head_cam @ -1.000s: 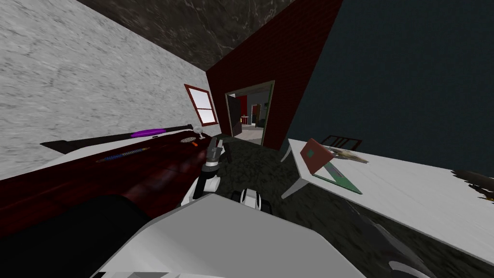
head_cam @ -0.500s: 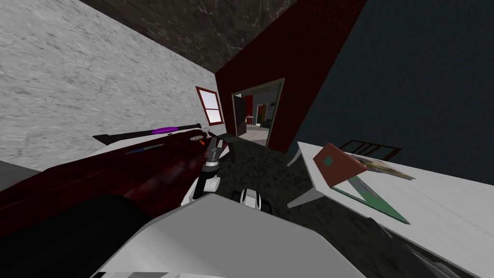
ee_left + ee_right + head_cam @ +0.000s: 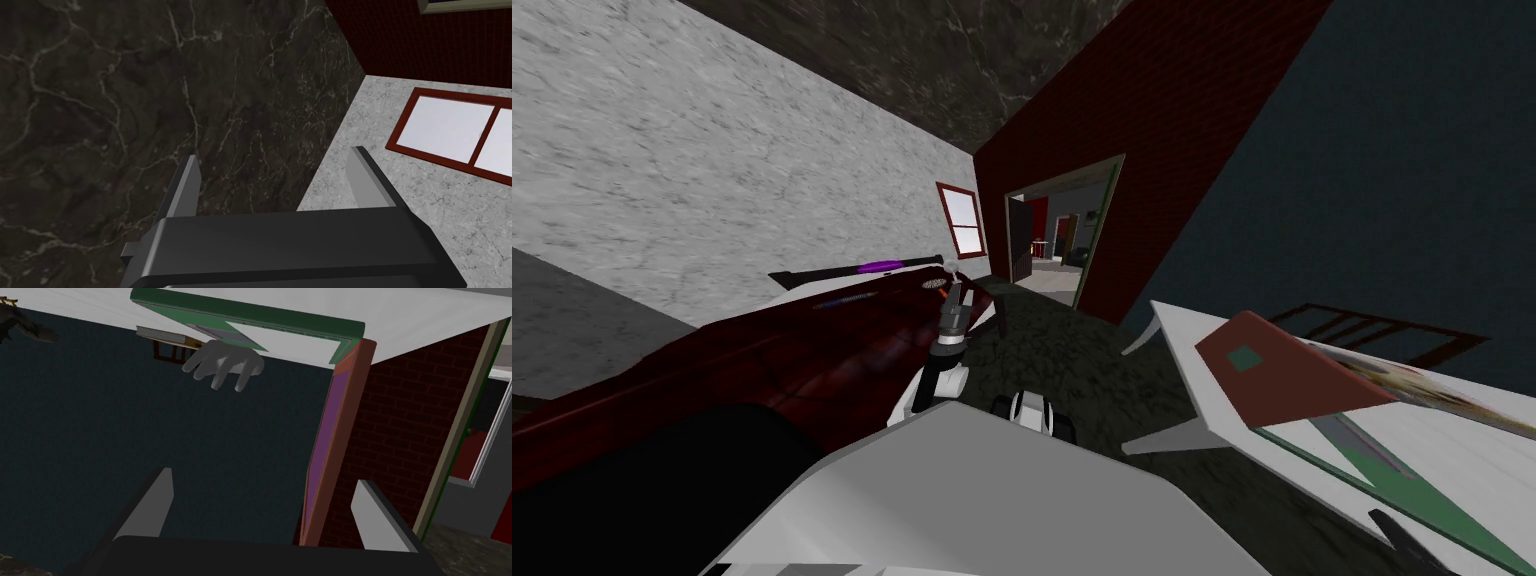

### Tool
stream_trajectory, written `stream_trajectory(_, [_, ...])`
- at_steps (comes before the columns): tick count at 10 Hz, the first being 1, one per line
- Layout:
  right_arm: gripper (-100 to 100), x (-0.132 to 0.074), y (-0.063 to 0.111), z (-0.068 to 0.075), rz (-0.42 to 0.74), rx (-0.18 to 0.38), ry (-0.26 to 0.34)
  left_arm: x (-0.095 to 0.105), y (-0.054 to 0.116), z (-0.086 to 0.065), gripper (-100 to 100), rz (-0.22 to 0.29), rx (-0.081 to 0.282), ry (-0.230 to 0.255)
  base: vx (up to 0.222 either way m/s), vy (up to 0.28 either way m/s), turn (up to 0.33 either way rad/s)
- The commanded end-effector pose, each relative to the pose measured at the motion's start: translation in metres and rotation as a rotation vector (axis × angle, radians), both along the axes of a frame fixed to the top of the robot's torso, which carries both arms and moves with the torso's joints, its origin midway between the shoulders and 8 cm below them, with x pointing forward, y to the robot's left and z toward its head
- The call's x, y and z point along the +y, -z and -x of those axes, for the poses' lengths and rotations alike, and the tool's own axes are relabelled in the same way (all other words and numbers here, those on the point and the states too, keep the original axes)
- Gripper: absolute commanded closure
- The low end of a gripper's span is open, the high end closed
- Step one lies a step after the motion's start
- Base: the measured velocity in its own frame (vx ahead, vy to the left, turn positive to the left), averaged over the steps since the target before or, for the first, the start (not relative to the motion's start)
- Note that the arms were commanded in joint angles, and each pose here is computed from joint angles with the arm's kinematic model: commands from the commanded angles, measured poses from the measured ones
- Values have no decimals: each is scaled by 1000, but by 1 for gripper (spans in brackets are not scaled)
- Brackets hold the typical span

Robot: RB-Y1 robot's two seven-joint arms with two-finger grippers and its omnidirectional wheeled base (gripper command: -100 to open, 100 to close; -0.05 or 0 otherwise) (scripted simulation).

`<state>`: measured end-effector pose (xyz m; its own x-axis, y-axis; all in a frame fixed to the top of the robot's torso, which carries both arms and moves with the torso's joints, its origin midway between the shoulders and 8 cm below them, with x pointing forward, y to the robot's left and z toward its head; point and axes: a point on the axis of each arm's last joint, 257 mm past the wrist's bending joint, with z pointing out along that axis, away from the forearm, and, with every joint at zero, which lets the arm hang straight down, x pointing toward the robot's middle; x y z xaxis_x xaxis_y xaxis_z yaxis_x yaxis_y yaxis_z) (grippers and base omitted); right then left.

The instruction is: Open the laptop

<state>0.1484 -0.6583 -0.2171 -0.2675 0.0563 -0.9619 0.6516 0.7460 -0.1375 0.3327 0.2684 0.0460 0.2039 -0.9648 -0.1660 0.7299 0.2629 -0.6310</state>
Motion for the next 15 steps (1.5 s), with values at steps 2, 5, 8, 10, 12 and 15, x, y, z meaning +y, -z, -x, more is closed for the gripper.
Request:
stream_trajectory(2, [-100, -38, -23, 29, 150, 101, 50, 0, 0, 0, 0, 0, 0, 0, 55, 27, 111])
stream_trajectory(5, [-100, -63, -45, 47, 260, 169, 76, 0, 0, 0, 0, 0, 0, 0, 52, 36, 157])
stream_trajectory(8, [-100, -81, -67, 60, 356, 224, 92, 0, 0, 0, 0, 0, 0, 0, 47, 17, 146])
stream_trajectory(10, [-100, -94, -86, 68, 435, 266, 101, 0, 0, 0, 0, 0, 0, 0, 62, 29, 176])
stream_trajectory(12, [-100, -105, -106, 73, 512, 304, 104, 0, 0, 0, 0, 0, 0, 0, 60, 16, 157])
stream_trajectory(15, [-100, -106, -108, 74, 519, 306, 104, 0, 0, 0, 0, 0, 0, 0, 26, 8, 45])
